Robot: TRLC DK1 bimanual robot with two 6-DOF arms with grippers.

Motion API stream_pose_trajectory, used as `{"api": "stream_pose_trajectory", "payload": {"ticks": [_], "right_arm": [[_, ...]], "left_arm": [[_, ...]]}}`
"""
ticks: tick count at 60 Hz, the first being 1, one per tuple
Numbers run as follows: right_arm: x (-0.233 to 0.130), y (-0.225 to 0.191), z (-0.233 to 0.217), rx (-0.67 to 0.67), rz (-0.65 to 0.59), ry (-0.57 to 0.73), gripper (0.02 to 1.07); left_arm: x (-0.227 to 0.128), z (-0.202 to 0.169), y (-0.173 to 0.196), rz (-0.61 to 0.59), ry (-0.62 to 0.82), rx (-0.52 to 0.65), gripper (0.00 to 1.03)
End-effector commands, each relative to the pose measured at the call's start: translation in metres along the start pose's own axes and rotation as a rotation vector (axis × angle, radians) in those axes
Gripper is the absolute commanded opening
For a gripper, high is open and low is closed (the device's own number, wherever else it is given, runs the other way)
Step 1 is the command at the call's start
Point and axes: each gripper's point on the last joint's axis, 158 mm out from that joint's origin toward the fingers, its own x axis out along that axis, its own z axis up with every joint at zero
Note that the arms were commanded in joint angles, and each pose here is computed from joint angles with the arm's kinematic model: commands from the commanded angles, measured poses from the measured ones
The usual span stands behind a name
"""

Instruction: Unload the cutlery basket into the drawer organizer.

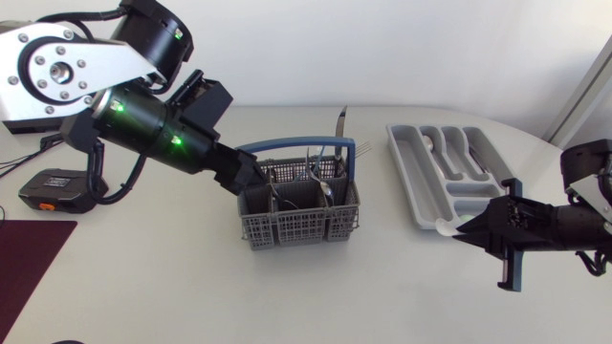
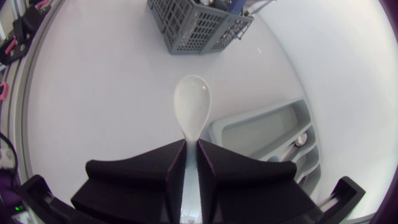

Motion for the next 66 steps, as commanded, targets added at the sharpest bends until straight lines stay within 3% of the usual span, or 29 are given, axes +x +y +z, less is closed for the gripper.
{"api": "stream_pose_trajectory", "payload": {"ticks": [1,20,53,66], "right_arm": [[0.002,-0.017,-0.019,-0.074,0.006,0.016,0.13],[0.011,-0.079,-0.084,-0.134,-0.003,0.097,0.13],[0.053,-0.106,-0.152,-0.213,-0.022,0.261,0.14],[0.051,-0.113,-0.156,-0.227,-0.053,0.286,0.46]], "left_arm": [[0.011,-0.011,-0.001,0.0,0.032,0.012,0.8],[0.02,-0.016,-0.003,0.003,0.063,0.023,0.8],[0.031,-0.022,-0.001,0.008,0.096,0.01,0.8],[0.035,-0.02,-0.003,0.021,0.102,0.025,0.8]]}}
